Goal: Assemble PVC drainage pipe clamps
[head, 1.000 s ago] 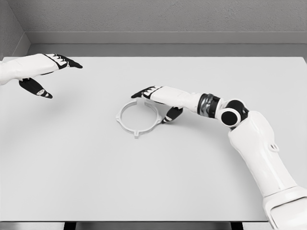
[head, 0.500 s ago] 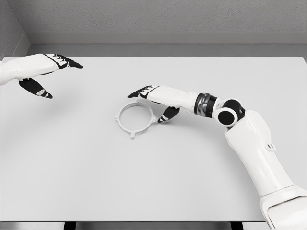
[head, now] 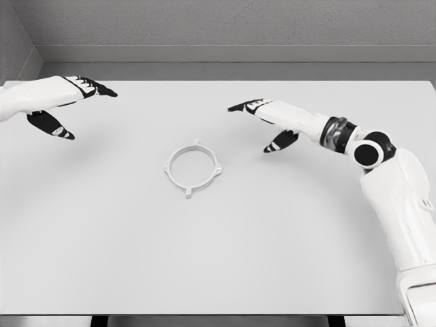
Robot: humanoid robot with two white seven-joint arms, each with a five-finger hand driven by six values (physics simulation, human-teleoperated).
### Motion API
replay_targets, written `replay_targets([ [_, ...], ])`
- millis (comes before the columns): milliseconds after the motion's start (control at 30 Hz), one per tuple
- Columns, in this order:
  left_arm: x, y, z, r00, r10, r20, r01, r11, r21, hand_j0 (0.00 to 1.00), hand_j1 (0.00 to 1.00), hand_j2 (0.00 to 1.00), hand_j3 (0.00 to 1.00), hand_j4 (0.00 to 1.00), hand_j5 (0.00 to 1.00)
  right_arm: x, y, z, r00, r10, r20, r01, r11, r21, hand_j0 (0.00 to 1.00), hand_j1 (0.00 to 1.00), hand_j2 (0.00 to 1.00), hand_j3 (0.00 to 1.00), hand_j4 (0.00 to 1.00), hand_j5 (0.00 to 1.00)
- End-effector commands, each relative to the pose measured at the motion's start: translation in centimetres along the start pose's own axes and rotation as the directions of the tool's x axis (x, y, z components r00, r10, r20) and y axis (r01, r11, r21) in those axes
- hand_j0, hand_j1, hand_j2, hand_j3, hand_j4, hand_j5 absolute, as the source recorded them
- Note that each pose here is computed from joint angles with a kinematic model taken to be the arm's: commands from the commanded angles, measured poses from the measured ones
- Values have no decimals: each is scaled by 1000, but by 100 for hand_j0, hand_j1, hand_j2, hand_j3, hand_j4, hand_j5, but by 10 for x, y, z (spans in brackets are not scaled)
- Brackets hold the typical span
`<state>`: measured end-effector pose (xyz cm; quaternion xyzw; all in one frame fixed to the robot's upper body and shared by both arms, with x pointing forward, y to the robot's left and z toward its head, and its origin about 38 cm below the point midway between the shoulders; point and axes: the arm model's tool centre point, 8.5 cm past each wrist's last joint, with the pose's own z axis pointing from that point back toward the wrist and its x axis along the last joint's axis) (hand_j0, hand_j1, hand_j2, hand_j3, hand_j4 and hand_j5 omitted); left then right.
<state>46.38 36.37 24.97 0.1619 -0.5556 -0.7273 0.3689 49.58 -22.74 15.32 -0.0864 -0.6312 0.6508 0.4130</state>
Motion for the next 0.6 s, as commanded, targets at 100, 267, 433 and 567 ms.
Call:
replay_targets([
  [100, 0, 1, 0, 1000, 5, 0, -5, 1000, 4, 100, 100, 100, 100, 100, 100, -68, -31, 117, 978, -53, -200, 27, 991, -132, 100, 100, 100, 100, 100, 100],
  [267, 0, 0, 0, 1000, 4, -1, -4, 1000, 3, 100, 100, 100, 100, 100, 100, -102, -8, 205, 929, -131, -346, 72, 981, -178, 100, 100, 100, 100, 100, 100],
  [433, 0, 1, 1, 1000, 4, -1, -4, 1000, 4, 100, 100, 100, 100, 100, 100, -102, -8, 206, 928, -128, -349, 72, 983, -170, 100, 100, 100, 100, 100, 100],
  [567, 0, 0, 0, 1000, 4, -1, -4, 1000, 3, 100, 100, 100, 100, 100, 100, -101, -5, 202, 930, -126, -344, 75, 985, -158, 100, 100, 100, 100, 100, 100],
])
